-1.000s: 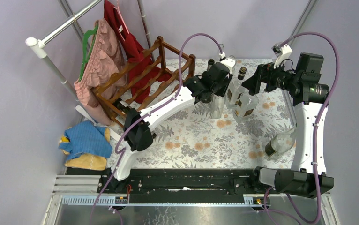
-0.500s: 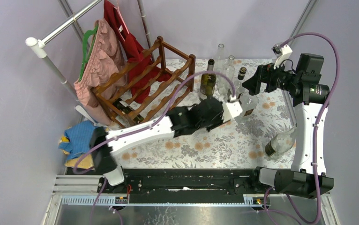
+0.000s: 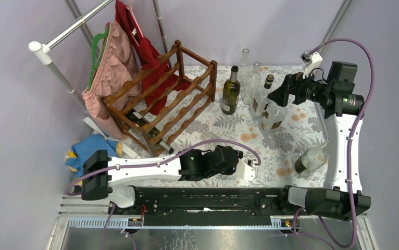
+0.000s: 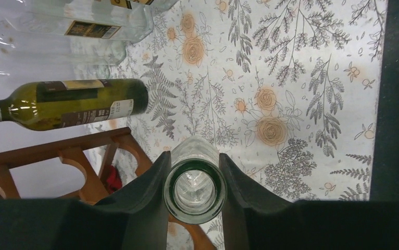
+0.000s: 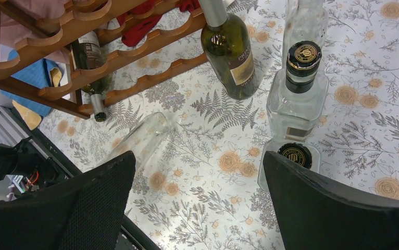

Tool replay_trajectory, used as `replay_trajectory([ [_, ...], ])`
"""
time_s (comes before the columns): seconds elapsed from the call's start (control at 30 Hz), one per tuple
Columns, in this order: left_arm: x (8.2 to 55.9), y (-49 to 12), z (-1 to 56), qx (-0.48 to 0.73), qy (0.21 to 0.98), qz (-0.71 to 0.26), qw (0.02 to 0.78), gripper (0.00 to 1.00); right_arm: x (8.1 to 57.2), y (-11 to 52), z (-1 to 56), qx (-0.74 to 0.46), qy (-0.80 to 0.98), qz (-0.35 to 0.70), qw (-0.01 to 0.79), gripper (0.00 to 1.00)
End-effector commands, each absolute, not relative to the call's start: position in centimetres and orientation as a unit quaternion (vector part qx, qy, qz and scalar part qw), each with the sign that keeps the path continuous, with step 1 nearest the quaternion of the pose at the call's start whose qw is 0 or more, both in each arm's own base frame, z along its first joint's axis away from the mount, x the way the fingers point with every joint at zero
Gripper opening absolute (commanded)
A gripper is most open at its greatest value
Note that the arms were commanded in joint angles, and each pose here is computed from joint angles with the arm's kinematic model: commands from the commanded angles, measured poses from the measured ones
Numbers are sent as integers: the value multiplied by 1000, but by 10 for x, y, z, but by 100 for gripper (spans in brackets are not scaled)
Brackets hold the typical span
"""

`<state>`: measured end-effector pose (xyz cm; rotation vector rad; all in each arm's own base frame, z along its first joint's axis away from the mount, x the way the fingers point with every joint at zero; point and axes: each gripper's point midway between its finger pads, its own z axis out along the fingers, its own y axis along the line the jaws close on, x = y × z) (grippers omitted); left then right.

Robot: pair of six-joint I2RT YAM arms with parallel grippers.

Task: Put the wine bottle on the wine rack
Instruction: Pick up the wine bottle from the center of the board, then place the wine bottle in the wine rack.

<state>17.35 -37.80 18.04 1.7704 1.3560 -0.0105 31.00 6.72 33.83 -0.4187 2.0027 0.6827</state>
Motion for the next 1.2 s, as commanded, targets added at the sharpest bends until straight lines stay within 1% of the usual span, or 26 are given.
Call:
replay_trajectory([
  [0.0, 193, -383, 220, 690, 519, 60, 501, 0, 305, 70, 351, -191, 801, 278, 494, 100],
  [0.37, 199, -340, 204, 679, 576, 136, 435, 0, 306, 72, 352, -189, 799, 286, 494, 100],
  [0.8, 208, -316, 188, 674, 587, 170, 415, 0, 307, 74, 353, -187, 796, 295, 494, 100],
  [1.17, 216, -299, 187, 661, 603, 191, 404, 0, 308, 73, 351, -186, 797, 293, 494, 100],
])
